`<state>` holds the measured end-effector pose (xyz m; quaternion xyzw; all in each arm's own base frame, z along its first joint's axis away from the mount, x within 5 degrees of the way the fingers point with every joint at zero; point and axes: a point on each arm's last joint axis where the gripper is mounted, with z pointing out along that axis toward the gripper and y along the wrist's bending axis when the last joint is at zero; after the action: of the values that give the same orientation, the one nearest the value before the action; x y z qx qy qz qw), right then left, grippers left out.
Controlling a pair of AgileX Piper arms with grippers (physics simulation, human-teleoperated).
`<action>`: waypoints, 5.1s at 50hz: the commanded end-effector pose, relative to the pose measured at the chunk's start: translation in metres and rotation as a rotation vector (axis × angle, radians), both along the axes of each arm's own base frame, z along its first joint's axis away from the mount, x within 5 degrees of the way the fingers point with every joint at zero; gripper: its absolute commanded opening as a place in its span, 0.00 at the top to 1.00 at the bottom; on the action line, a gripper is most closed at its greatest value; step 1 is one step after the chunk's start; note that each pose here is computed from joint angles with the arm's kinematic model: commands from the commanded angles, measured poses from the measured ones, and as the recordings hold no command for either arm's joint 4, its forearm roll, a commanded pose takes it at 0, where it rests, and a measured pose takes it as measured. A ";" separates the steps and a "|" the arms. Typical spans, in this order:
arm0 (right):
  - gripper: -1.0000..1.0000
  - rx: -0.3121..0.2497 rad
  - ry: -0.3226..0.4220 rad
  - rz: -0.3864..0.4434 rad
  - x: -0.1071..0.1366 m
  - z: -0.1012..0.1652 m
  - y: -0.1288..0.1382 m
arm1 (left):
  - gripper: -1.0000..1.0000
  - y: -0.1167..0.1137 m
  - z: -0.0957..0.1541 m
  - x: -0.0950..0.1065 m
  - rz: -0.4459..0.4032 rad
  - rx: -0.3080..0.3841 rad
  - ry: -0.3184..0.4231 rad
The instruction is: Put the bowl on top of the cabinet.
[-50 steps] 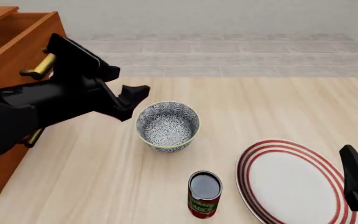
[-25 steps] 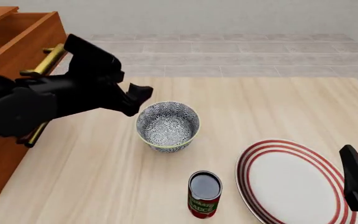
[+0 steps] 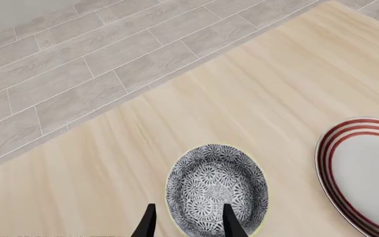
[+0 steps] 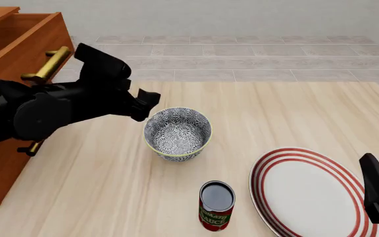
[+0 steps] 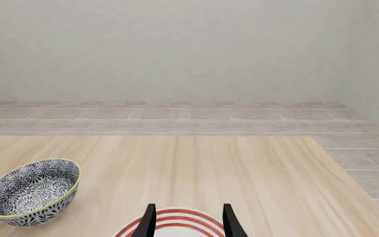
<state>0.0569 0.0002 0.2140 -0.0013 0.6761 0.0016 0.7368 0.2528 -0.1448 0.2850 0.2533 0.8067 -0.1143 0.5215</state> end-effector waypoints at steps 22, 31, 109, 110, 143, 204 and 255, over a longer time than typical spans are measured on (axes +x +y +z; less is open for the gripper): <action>0.00 0.000 0.000 0.000 0.000 0.000 0.000 | 0.00 -0.002 -0.037 0.024 0.035 0.019 0.049; 0.00 0.000 0.000 0.000 0.000 0.000 0.000 | 0.00 -0.007 -0.048 0.024 0.023 0.021 0.062; 0.00 0.000 0.000 0.000 0.000 0.000 0.000 | 0.00 -0.007 -0.100 0.051 0.068 0.035 0.115; 0.00 0.000 0.000 0.000 0.000 0.000 0.000 | 0.00 -0.008 -0.101 0.051 0.068 0.036 0.117; 0.00 0.000 0.000 0.000 0.000 0.000 0.000 | 0.00 -0.012 -0.124 0.058 0.069 0.046 0.139; 0.00 0.000 0.000 0.000 0.000 0.000 0.000 | 0.00 -0.013 -0.147 0.079 0.095 0.048 0.162; 0.00 0.000 0.000 0.000 0.000 0.000 0.000 | 1.00 -0.019 -0.155 0.079 0.091 0.035 0.176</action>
<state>0.0569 0.0002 0.2140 -0.0013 0.6761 0.0015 0.7368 0.3416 -0.1601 0.1388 0.1917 0.8587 -0.0981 0.4651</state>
